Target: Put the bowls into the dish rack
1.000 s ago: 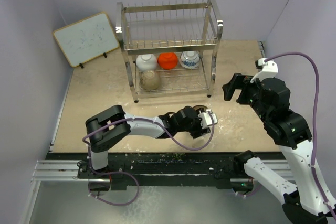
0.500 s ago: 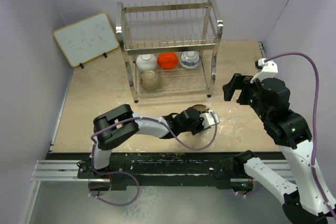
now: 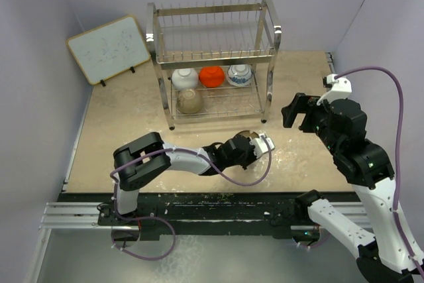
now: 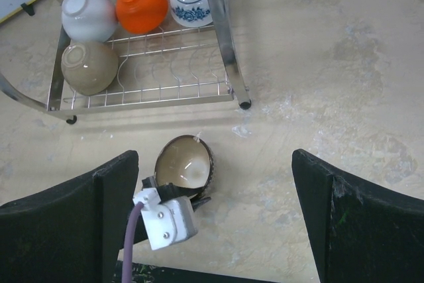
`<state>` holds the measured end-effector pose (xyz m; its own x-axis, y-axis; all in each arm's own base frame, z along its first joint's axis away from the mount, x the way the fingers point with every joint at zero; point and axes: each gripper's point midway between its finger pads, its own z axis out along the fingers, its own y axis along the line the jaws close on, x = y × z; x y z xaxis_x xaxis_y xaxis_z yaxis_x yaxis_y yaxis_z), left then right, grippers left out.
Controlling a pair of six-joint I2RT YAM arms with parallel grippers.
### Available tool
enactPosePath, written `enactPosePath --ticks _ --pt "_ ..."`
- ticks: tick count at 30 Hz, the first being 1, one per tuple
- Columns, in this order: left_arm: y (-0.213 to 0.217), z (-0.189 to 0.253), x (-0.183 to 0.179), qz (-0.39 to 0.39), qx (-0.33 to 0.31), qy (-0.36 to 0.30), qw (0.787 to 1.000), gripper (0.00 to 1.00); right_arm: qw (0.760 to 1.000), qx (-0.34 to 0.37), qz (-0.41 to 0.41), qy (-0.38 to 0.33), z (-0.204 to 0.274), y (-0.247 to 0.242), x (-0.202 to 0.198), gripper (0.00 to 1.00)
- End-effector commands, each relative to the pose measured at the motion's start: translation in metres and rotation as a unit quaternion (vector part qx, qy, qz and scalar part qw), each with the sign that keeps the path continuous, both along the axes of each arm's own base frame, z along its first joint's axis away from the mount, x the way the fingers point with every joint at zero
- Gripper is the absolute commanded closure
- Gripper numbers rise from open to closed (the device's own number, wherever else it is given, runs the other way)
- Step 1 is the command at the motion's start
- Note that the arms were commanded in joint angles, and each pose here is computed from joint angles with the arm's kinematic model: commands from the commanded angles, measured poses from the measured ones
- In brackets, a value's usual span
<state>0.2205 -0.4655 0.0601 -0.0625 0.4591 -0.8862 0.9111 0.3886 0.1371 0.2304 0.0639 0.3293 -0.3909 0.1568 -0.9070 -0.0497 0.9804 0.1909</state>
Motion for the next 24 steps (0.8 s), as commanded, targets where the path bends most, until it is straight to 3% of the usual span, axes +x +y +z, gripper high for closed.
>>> enactPosePath --ticks 1,7,16,24 --pt "-0.003 0.061 0.010 0.052 -0.099 0.028 0.993 1.00 1.000 0.000 -0.012 -0.020 0.011 -0.006 0.001 0.01" --pt "0.015 0.104 0.038 0.085 -0.215 0.118 0.966 1.00 1.000 0.007 -0.009 -0.022 0.013 -0.004 0.000 0.01" --pt "0.031 0.176 0.072 0.065 -0.372 0.203 0.904 1.00 1.000 0.008 -0.006 -0.027 0.021 -0.002 0.002 0.01" --pt "0.037 0.199 0.092 0.035 -0.471 0.280 0.836 1.00 1.000 0.003 -0.004 -0.031 0.024 -0.002 0.003 0.01"
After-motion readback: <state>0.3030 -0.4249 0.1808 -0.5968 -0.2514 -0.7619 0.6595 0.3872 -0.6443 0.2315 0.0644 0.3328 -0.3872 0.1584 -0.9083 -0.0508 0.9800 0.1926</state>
